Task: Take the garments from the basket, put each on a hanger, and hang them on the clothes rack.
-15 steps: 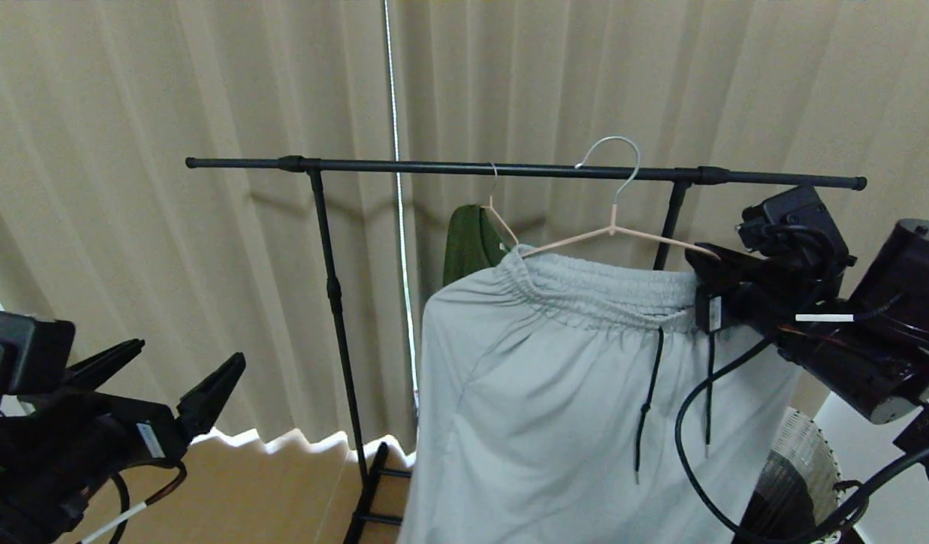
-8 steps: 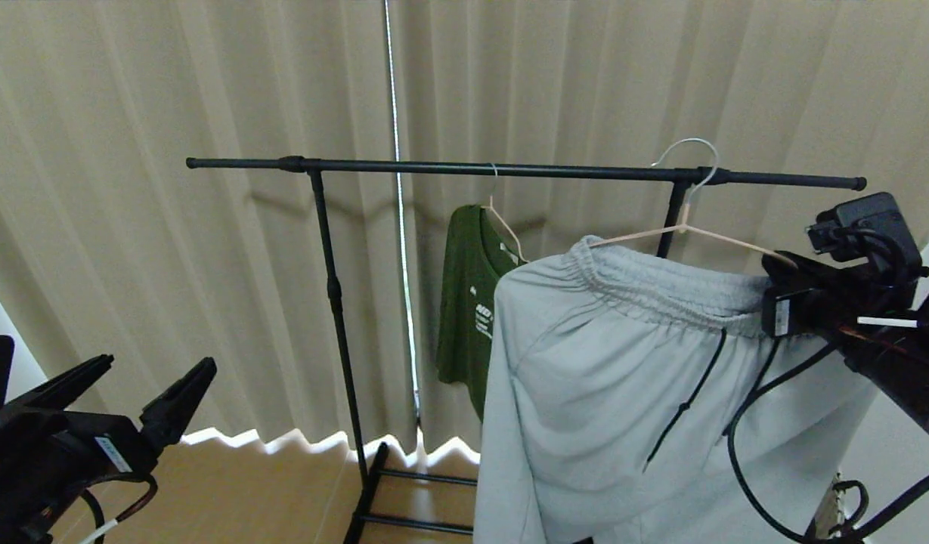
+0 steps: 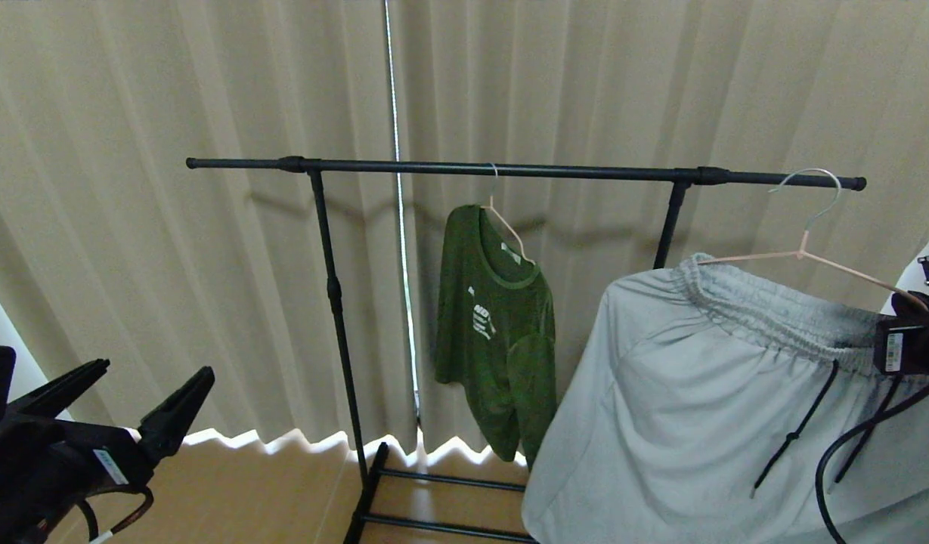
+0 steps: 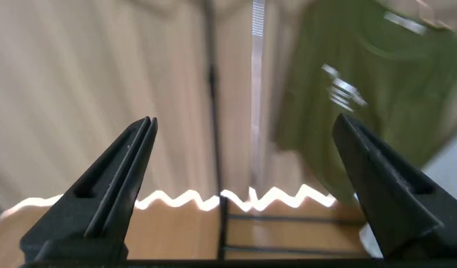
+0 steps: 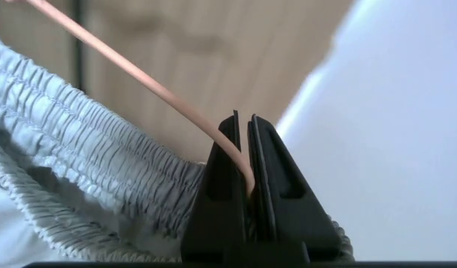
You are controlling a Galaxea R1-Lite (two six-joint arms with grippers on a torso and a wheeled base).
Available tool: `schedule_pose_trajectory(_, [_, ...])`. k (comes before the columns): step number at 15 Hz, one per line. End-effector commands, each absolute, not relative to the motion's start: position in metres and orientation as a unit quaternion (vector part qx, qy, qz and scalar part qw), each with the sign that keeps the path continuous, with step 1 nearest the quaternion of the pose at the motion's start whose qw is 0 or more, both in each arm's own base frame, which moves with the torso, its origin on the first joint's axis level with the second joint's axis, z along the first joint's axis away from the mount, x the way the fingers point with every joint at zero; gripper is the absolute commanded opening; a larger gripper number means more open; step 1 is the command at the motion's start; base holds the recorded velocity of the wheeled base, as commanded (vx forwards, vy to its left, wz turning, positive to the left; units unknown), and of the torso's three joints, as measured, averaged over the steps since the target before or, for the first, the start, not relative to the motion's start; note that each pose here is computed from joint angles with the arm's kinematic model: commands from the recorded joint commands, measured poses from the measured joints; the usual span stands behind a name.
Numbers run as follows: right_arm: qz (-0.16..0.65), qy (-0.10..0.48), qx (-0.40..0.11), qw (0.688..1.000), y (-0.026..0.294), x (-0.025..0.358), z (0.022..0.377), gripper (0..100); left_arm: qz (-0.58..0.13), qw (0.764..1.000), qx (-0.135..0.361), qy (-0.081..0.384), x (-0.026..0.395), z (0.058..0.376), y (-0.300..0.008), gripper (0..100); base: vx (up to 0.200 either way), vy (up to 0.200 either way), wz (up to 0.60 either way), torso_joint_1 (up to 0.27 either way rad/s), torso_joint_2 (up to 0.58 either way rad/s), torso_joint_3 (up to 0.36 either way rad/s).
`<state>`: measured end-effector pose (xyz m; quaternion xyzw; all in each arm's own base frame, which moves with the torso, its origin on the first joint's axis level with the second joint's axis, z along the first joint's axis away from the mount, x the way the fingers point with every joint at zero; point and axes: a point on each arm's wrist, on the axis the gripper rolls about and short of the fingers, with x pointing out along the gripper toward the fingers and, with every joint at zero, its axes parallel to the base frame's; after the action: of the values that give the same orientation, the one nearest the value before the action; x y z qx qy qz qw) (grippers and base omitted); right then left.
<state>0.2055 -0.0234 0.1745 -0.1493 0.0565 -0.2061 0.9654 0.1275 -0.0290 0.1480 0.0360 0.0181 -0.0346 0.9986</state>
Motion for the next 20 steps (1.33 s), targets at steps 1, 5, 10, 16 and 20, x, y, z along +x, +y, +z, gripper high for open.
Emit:
schedule_pose_trajectory(1, [-0.226, 0.054, -0.148, 0.961, -0.027, 0.200, 0.177, 0, -0.062, 0.997, 0.035, 0.012, 0.121, 0.148, -0.035, 100, 0.000, 0.000, 0.00, 0.000, 0.00, 0.000])
schedule_pose_trajectory(5, [-0.257, 0.053, -0.148, 0.953, -0.035, 0.197, 0.180, 0, -0.050, 0.998, 0.027, -0.004, 0.127, 0.157, -0.033, 100, 0.000, 0.000, 0.00, 0.000, 0.00, 0.000])
schedule_pose_trajectory(10, [-0.291, 0.041, -0.178, 0.939, -0.046, 0.202, 0.195, 0, -0.025, 1.000, 0.015, -0.006, 0.132, 0.160, -0.028, 100, 0.000, 0.000, 0.00, 0.000, 0.00, 0.000])
schedule_pose_trajectory(16, [-0.283, 0.034, -0.179, 0.942, -0.047, 0.230, 0.202, 0, -0.025, 0.999, 0.012, -0.018, 0.134, 0.165, -0.028, 100, 0.067, 0.000, 0.00, -0.002, 0.00, 0.001])
schedule_pose_trajectory(20, [-0.245, 0.058, -0.184, 0.950, -0.033, 0.246, 0.186, 0, -0.025, 1.000, 0.013, -0.012, 0.135, 0.164, -0.028, 100, 0.200, 0.000, 0.00, 0.004, 0.00, 0.007])
